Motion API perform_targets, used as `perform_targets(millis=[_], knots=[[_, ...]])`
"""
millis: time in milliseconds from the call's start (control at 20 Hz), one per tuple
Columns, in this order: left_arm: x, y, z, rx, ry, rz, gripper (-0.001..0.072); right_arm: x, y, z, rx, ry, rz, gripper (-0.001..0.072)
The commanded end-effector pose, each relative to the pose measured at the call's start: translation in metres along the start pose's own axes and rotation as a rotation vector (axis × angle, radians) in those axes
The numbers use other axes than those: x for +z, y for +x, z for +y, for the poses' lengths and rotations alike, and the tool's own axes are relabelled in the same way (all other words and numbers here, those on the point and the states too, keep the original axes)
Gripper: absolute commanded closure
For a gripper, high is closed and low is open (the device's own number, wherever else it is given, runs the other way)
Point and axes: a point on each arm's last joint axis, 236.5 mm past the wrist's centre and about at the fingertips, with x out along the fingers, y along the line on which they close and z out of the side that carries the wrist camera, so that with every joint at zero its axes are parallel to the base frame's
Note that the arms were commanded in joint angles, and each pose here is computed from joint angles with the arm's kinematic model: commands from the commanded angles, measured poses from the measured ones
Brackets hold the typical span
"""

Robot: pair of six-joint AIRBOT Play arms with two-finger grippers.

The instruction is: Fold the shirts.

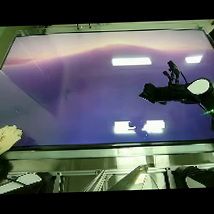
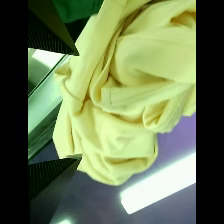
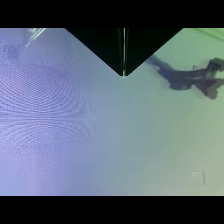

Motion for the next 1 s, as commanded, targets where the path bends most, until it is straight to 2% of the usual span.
perform_targets(millis=[0,150,200,250,300,400,450,500,600,700,800,950], knots=[[-0.002,0.019,0.012,0.078,0.028,0.053,-0.0008,0.000,0.001,0.000,0.000,-0.001,0.001,0.0689],[-0.010,0.045,0.021,0.167,0.042,0.152,0.0003,0.000,0.000,0.000,0.000,-0.001,0.001,0.0689],[-0.011,0.053,0.018,0.171,0.042,0.174,0.0152,0.000,0.000,0.000,0.001,0.000,0.001,0.0689],[-0.011,0.061,0.011,0.160,0.054,0.198,0.0455,0.000,0.000,0.002,0.009,0.007,0.001,0.0689],[-0.010,0.066,0.001,0.150,0.080,0.215,0.0707,-0.001,0.000,0.004,0.018,0.015,0.004,0.0690],[-0.006,0.072,-0.030,0.137,0.154,0.232,0.0692,0.000,0.000,0.009,0.039,0.035,0.003,0.0689],[-0.005,0.073,-0.065,0.072,0.215,0.225,0.0692,-0.001,0.000,0.010,0.043,0.037,0.004,0.0689],[-0.005,0.069,-0.113,-0.044,0.276,0.206,0.0692,-0.001,0.000,0.010,0.042,0.036,0.006,0.0689],[-0.024,0.036,-0.242,-0.402,0.421,0.174,0.0692,0.002,-0.002,0.007,0.041,0.009,-0.003,0.0690],[-0.077,-0.021,-0.359,-0.720,0.618,0.182,0.0691,0.012,-0.008,-0.002,0.033,0.030,-0.027,0.0690],[-0.150,-0.056,-0.427,-0.819,0.854,0.209,0.0690,0.026,-0.017,-0.018,0.017,0.071,-0.061,0.0689],[-0.274,-0.091,-0.478,-0.871,1.226,0.300,0.0689,0.042,-0.035,-0.045,-0.004,0.139,-0.095,0.0689]])
